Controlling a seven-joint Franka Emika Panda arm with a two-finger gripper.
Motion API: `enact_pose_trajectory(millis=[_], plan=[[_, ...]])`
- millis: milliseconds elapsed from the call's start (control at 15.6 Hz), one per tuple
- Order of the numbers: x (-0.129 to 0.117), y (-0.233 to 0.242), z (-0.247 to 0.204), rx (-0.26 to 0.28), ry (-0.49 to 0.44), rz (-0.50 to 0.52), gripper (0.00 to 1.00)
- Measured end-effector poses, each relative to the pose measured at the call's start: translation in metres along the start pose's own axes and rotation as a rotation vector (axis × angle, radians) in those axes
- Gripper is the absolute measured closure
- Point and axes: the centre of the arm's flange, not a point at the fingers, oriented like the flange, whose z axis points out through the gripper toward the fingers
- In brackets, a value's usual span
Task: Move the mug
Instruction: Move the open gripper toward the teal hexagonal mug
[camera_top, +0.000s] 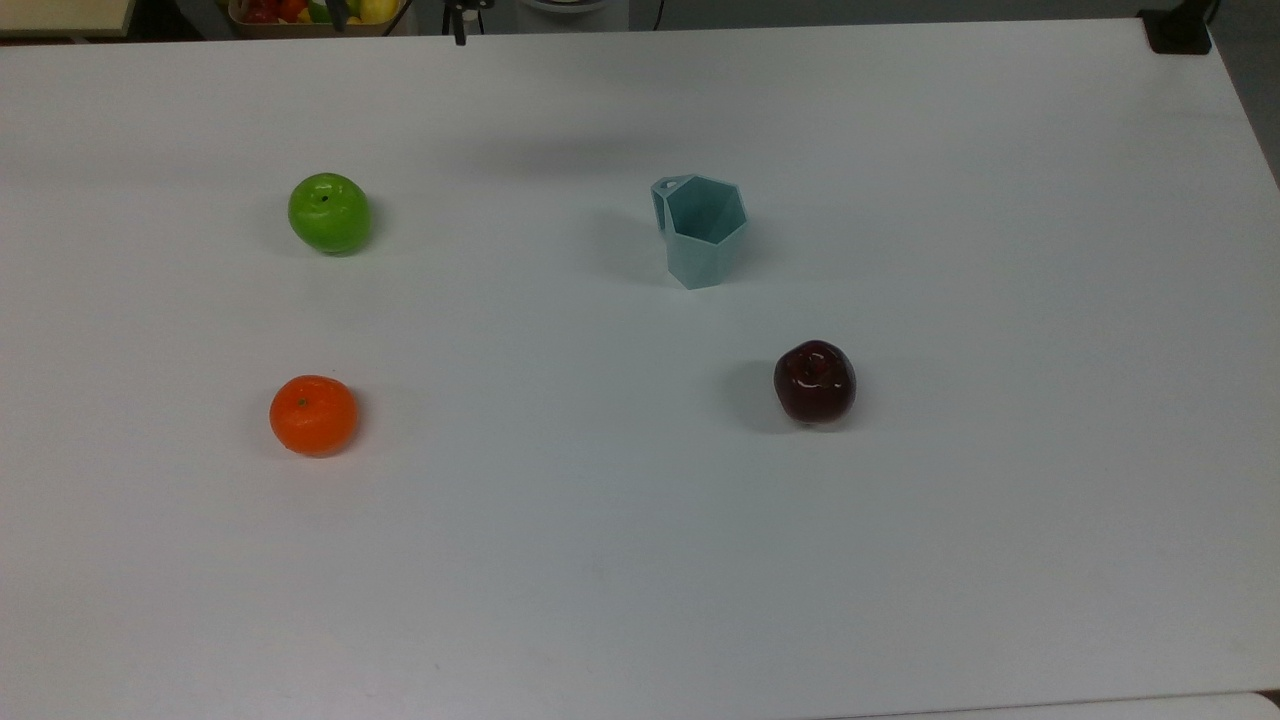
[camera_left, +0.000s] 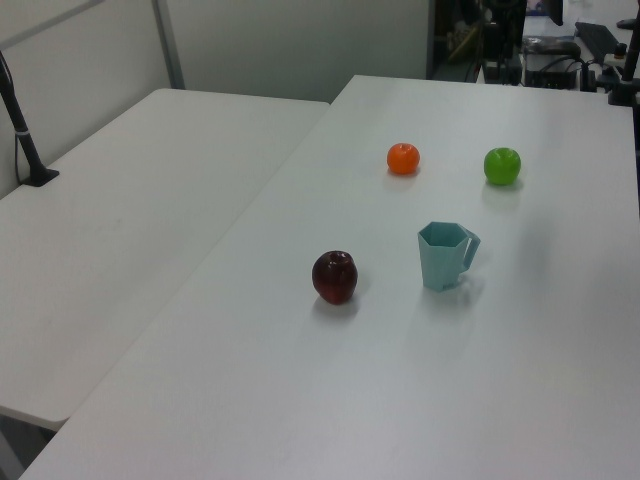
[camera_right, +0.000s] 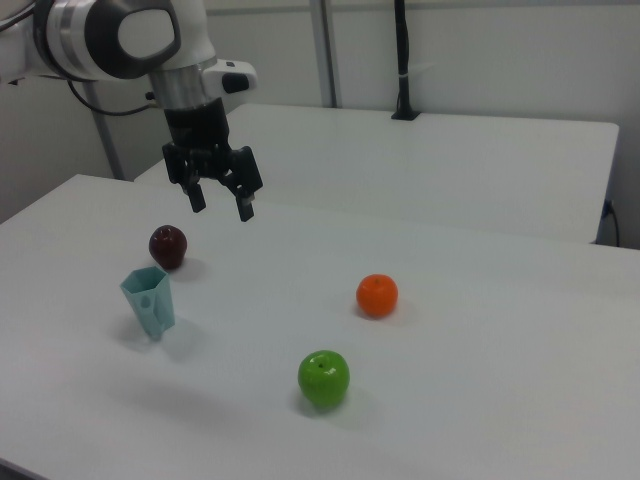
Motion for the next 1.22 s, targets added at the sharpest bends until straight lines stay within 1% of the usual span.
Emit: enact_pose_trajectory(millis=[128, 192, 321, 449, 898, 1219], plan=[[0.0, 0.001, 0.0, 0.002, 0.001, 0.004, 0.0], [0.0, 0.002, 0.0, 0.016, 0.002, 0.011, 0.0], [0.0, 0.004, 0.001, 0.059, 0.003, 0.024, 0.0], [0.0, 0.003, 0.001, 0.079, 0.004, 0.027, 0.0], [0.005, -0.027, 0.008, 0.081, -0.012, -0.026, 0.0], [0.011, -0.03, 0.015, 0.082, -0.016, -0.03, 0.0]])
